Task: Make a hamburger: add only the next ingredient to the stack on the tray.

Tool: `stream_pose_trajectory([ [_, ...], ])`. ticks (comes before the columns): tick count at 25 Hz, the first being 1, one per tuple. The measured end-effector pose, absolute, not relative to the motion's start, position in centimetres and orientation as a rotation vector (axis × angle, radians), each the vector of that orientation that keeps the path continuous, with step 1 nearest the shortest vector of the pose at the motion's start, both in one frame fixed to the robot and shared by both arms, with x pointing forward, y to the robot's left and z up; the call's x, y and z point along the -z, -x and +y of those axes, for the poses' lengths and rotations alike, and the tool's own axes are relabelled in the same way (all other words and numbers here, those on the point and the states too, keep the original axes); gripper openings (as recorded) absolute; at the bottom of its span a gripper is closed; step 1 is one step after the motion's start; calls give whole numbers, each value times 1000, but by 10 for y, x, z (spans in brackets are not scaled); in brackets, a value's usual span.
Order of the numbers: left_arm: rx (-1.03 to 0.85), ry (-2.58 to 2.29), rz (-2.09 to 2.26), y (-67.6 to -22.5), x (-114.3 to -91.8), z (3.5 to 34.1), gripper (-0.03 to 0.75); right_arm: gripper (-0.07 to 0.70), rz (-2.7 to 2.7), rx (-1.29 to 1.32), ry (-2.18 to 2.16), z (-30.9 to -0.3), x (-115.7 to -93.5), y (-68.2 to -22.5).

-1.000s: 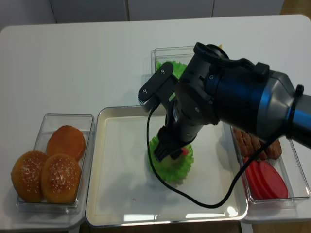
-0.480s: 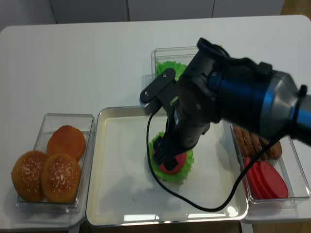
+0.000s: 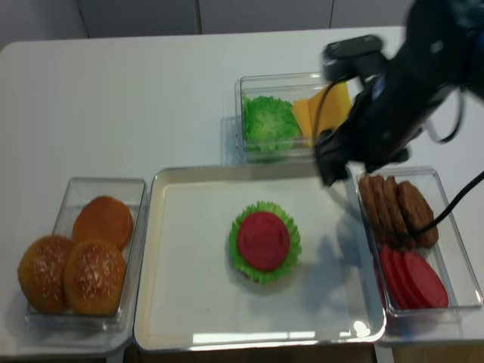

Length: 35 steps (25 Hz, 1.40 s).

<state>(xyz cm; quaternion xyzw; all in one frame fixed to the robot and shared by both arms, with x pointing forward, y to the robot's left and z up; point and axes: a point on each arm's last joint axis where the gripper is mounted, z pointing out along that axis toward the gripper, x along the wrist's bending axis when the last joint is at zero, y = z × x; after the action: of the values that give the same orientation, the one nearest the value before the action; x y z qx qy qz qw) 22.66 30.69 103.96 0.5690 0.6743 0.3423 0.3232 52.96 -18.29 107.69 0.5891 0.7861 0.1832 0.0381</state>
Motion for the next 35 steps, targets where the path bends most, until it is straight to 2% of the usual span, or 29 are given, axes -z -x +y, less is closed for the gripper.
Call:
stream_pose_trajectory([
  [6,-898,-1493,1769,-227,-1040,307,411,588,2121,-555,-2027,-258,-1095,-506],
  [10,-898,-1493,1769,-227,-1040,307,411,587,2023,-493,-2033,-283,-1097,-462],
  [16,-898,-1493,1769,-227,-1040,307,411,586,1970,-509,-2002,-290,-1097,-391],
  [24,-898,-1493,1769,-227,-1040,307,411,586,1841,-701,-1881,-293,-1116,-305],
  [35,-898,-1493,1769,-227,-1040,307,411,586,1654,-962,-1678,-295,-1124,-230],
])
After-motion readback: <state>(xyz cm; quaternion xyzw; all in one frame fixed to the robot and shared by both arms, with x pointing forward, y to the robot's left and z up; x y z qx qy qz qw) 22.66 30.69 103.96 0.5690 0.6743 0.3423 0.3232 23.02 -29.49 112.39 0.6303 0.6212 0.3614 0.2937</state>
